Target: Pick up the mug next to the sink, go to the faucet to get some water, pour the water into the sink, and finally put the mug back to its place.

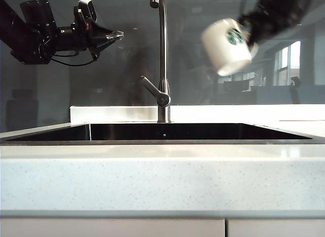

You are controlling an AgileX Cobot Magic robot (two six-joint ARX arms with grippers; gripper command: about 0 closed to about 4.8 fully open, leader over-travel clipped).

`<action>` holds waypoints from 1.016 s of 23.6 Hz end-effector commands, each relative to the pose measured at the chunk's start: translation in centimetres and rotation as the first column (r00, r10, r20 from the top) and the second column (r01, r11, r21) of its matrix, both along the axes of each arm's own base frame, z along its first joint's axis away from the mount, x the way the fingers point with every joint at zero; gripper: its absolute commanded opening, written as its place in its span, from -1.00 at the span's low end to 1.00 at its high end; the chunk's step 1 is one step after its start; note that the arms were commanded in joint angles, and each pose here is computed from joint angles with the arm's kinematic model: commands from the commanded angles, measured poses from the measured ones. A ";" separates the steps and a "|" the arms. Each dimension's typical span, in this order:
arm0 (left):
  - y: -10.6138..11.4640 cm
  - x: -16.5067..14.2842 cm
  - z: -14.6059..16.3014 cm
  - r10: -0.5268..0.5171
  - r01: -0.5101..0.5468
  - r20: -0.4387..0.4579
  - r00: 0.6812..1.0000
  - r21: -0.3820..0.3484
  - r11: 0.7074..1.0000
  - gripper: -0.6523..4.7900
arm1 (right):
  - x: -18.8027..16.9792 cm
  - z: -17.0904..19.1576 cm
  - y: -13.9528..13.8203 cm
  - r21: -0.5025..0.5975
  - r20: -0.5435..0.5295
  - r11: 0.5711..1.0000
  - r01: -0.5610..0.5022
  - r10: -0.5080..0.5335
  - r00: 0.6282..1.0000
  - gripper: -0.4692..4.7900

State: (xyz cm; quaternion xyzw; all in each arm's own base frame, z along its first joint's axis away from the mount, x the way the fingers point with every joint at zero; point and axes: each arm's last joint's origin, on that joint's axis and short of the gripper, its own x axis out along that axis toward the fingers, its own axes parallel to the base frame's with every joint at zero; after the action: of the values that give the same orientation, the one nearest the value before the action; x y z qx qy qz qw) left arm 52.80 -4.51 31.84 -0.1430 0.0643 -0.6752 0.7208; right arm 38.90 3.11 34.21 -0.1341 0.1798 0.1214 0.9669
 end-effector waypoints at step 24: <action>-0.7 -0.3 0.7 -0.006 0.007 0.020 1.000 -0.008 1.000 -0.77 | -3.6 -12.5 -11.1 0.232 0.243 0.949 0.214 -0.269 0.932 -0.83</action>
State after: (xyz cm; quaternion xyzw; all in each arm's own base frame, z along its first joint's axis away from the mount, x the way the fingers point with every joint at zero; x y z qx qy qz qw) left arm 52.75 -5.13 31.87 -0.1445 0.0629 -0.6776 0.7183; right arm 35.11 -8.02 20.38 -0.0241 0.0973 -0.0074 0.9949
